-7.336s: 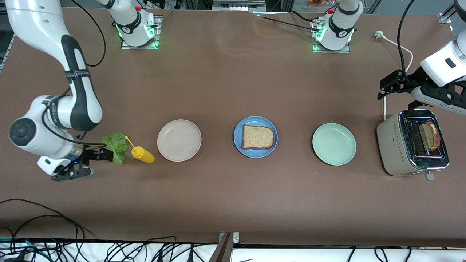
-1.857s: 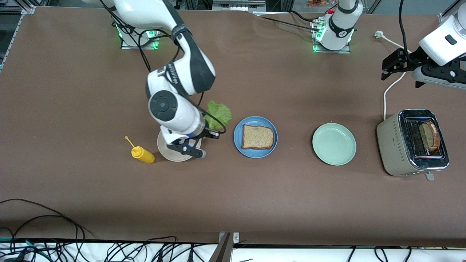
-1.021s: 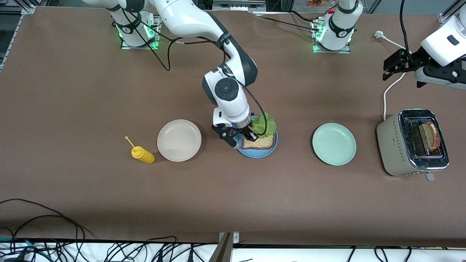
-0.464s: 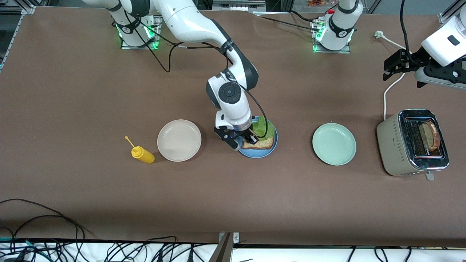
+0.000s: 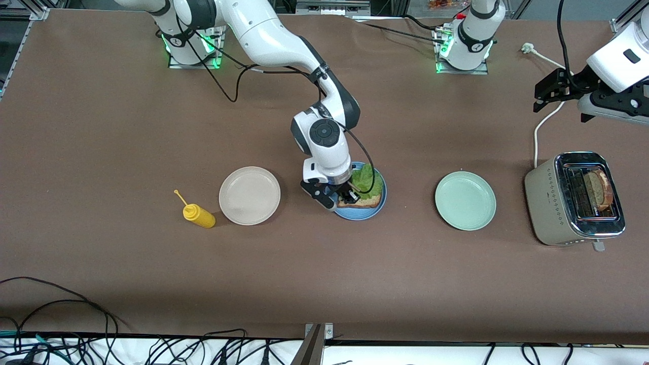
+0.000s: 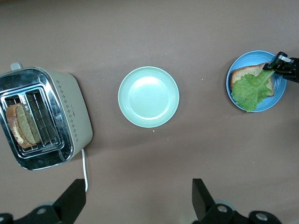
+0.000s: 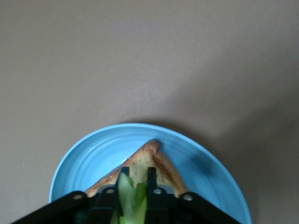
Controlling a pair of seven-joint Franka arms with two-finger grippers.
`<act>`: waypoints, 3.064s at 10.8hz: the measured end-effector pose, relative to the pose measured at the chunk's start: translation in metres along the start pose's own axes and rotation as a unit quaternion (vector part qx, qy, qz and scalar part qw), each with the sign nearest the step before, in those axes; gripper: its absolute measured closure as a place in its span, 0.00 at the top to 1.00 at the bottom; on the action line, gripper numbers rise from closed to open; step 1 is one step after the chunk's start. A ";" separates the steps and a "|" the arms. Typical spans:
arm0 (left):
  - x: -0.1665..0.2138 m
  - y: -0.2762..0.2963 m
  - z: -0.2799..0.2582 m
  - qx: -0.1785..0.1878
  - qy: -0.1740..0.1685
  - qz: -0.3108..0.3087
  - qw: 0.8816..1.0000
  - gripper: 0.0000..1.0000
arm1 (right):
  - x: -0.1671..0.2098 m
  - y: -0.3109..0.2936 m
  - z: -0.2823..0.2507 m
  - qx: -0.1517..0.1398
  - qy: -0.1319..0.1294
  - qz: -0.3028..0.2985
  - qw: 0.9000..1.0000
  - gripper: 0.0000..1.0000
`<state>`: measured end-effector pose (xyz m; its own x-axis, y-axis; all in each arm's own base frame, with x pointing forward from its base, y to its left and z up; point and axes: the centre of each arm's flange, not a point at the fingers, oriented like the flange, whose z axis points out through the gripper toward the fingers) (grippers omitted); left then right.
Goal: Make sandwich in blue plate with both arms
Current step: 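Lower the lettuce onto the bread and open the right gripper, then withdraw the right gripper from the plate toward the yellow bottle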
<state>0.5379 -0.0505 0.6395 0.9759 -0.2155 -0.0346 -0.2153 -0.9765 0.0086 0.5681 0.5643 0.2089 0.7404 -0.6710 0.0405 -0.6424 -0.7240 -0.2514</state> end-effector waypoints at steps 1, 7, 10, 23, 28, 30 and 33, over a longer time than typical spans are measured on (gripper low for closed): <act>0.000 0.000 0.000 0.000 0.000 0.000 1.000 1.00 | -0.002 0.000 -0.001 -0.004 0.018 -0.026 0.999 0.31; 0.000 0.000 0.000 0.000 0.000 0.000 1.000 1.00 | 0.022 -0.012 -0.042 -0.004 0.014 -0.095 0.995 1.00; 0.000 0.000 0.000 0.000 0.000 0.000 1.000 1.00 | 0.062 -0.011 -0.100 -0.035 -0.016 -0.157 0.987 1.00; 0.001 -0.002 0.002 0.000 -0.002 -0.002 1.000 1.00 | 0.355 0.170 -0.257 -0.034 -0.151 -0.591 0.792 1.00; 0.002 -0.002 0.003 -0.001 -0.002 -0.002 1.000 1.00 | 0.440 0.254 -0.261 0.030 -0.156 -0.695 0.701 1.00; 0.002 -0.002 0.003 -0.001 -0.003 -0.002 1.000 1.00 | 0.471 0.290 -0.255 0.102 -0.136 -0.737 0.655 1.00; 0.003 -0.002 0.005 -0.001 -0.005 -0.001 1.000 1.00 | 0.500 0.325 -0.241 0.188 -0.086 -0.773 0.600 1.00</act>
<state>0.5412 -0.0491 0.6341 0.9761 -0.2128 -0.0443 -0.2125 -0.9771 0.0106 0.6820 -0.0449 0.3800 0.4246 0.8051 0.4142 0.9040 -0.3514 -0.2435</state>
